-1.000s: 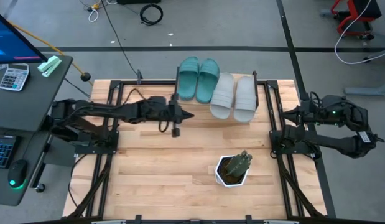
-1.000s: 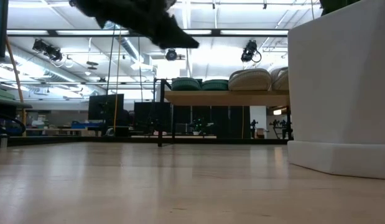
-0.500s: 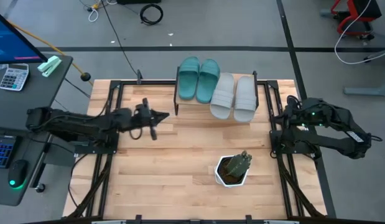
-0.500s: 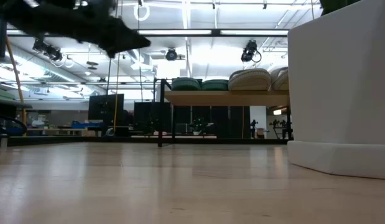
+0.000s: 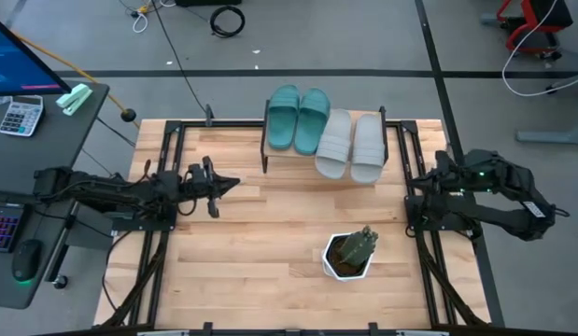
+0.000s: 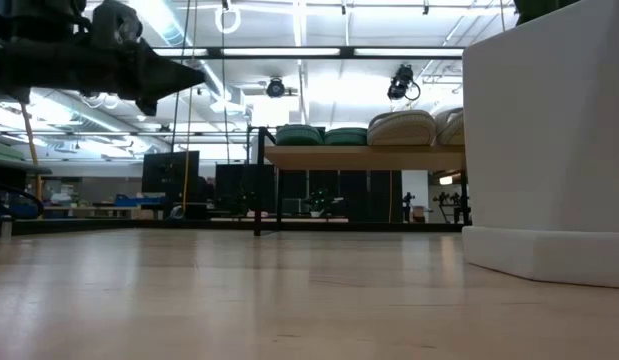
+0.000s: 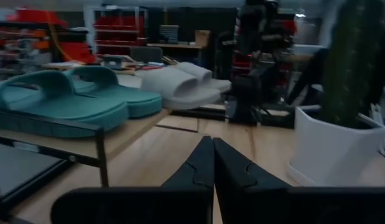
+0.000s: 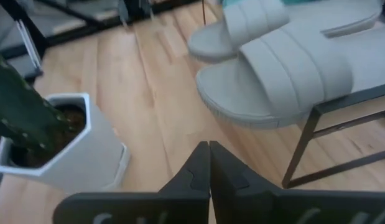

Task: Pick and place slides into the shelf
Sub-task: Put the gray slides on the shelf

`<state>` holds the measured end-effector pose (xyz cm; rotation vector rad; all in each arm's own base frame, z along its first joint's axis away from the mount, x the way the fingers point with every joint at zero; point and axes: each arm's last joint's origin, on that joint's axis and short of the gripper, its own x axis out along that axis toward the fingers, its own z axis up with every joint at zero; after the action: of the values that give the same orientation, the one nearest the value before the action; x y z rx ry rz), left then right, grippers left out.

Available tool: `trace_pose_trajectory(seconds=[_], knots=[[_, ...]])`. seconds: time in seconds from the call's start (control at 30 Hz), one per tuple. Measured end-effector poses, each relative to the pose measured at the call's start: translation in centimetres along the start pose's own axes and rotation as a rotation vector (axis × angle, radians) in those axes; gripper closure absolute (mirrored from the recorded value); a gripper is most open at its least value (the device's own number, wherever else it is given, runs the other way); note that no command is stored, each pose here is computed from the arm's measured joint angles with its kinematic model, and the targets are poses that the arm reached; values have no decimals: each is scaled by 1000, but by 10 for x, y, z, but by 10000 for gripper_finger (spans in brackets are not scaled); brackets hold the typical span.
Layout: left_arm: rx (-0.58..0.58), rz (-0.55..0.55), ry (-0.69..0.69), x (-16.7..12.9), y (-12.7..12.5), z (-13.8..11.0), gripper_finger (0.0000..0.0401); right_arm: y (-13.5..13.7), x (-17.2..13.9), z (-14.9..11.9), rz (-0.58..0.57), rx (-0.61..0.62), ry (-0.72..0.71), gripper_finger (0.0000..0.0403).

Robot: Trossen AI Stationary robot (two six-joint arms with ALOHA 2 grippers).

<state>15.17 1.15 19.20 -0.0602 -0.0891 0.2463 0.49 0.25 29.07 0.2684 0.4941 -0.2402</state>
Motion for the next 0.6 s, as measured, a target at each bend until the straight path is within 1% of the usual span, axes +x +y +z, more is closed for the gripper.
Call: trace_pose_trajectory(seconds=[0.1, 0.27, 0.47, 0.6], knots=[[11, -3, -7, -3, 1, -2, 393, 0, -9, -6, 6, 22, -69, 403], [22, 45, -46, -10, 4, -1, 396, 0, -19, -14, 1, 53, -141, 403], [25, 44, -68, -19, 5, 3, 390, 0, -20, -16, -5, 53, -149, 403], [25, 44, -81, -26, 7, 6, 397, 0, -20, -16, -7, 52, -150, 403]])
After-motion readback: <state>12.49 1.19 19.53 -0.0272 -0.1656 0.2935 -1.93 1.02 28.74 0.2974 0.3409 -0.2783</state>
